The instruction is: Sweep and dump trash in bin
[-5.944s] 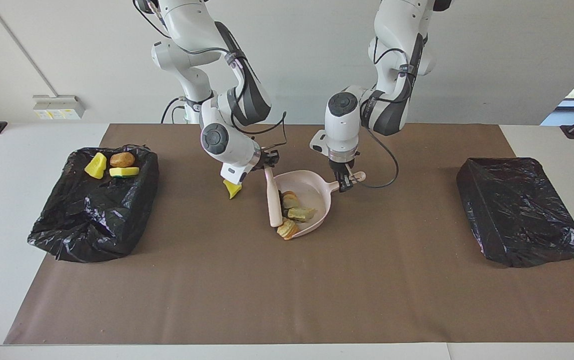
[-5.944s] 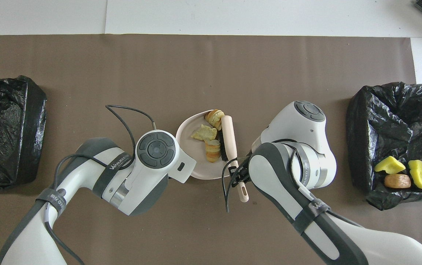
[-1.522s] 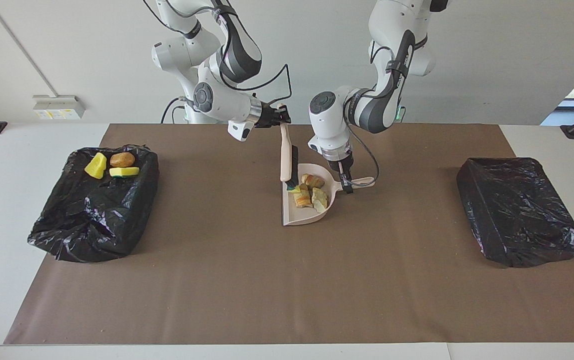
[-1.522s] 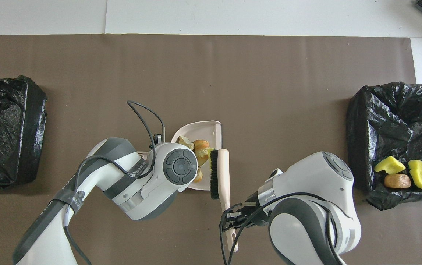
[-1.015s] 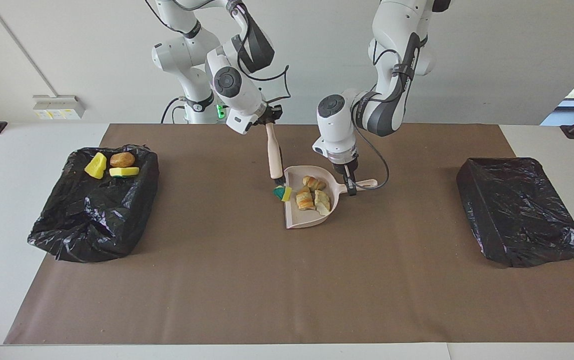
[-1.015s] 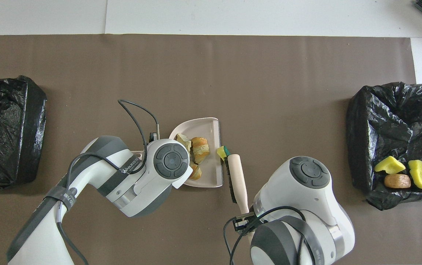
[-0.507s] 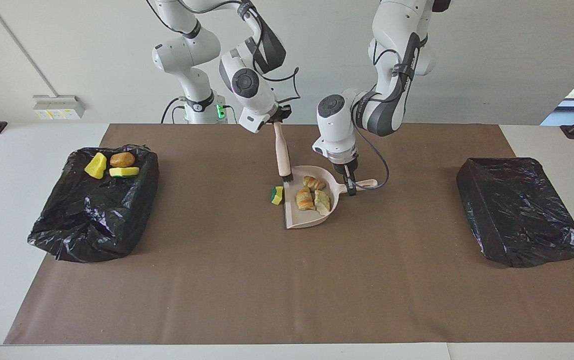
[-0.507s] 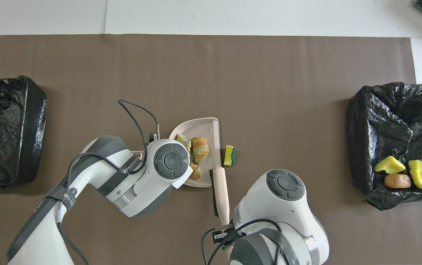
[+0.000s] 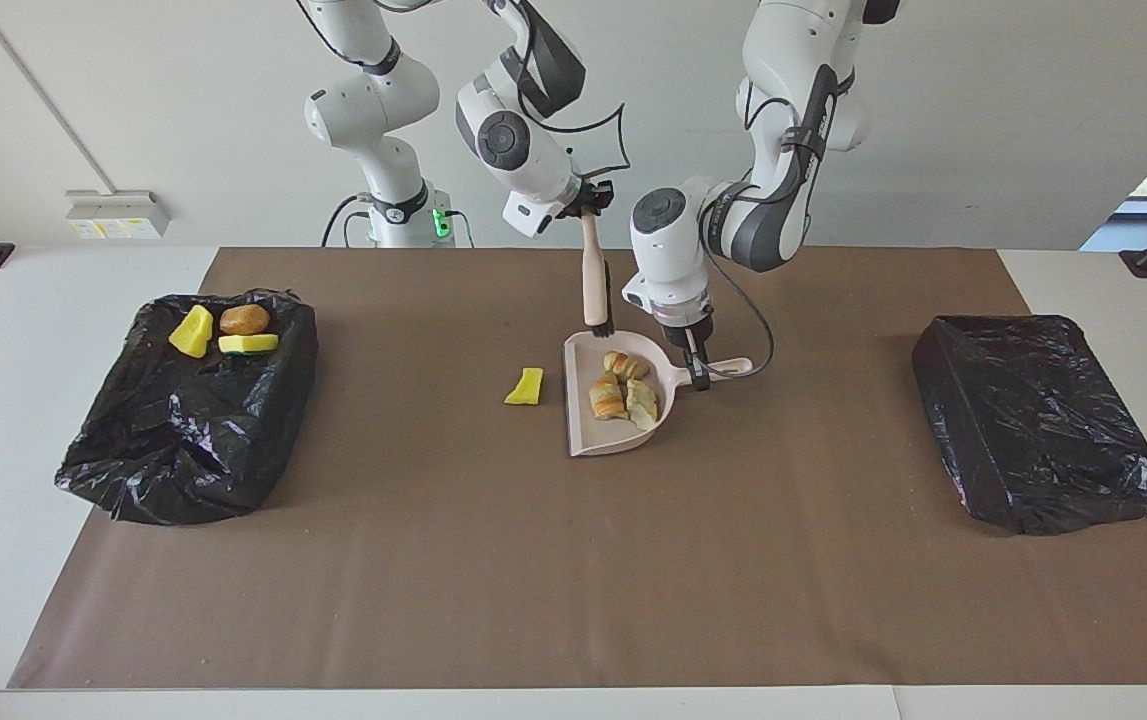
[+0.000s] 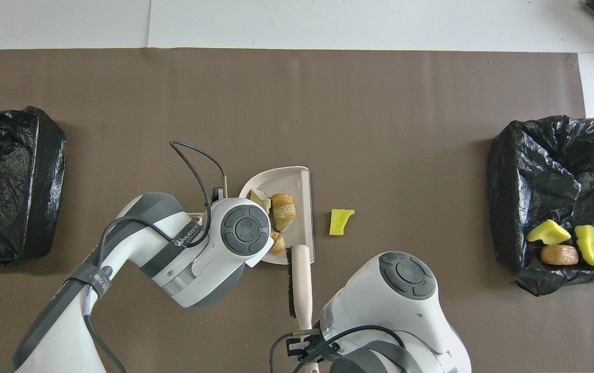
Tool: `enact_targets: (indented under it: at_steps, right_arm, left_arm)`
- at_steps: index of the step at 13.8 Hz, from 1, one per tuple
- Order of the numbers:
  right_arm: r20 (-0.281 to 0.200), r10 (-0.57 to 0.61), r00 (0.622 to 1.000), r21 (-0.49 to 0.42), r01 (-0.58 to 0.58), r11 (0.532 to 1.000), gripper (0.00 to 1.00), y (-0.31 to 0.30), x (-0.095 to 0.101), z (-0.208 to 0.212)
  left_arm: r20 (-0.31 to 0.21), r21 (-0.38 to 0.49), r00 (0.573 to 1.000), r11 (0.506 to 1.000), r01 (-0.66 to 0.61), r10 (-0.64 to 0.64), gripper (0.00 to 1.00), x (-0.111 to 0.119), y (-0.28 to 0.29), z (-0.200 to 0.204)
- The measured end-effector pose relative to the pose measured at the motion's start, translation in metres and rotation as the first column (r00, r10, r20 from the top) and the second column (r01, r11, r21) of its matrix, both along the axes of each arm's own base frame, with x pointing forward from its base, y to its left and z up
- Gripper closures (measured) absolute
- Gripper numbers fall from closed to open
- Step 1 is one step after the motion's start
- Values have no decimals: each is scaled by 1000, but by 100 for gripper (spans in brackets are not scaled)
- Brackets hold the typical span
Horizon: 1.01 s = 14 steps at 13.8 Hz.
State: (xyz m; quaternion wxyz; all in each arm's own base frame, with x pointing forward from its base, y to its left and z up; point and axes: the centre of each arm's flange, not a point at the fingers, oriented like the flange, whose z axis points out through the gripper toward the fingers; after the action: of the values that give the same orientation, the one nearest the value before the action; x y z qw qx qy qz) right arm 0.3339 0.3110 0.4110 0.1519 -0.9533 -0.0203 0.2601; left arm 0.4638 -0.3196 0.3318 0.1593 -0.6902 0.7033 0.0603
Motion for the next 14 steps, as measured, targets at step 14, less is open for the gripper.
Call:
enact_targets:
  at_steps: [14]
  right_arm:
    - [25,244,969,-161,-237,958,74,-93,60,-87]
  left_arm:
    - [38,190,999,982,-16,8,69,-21,-17,7]
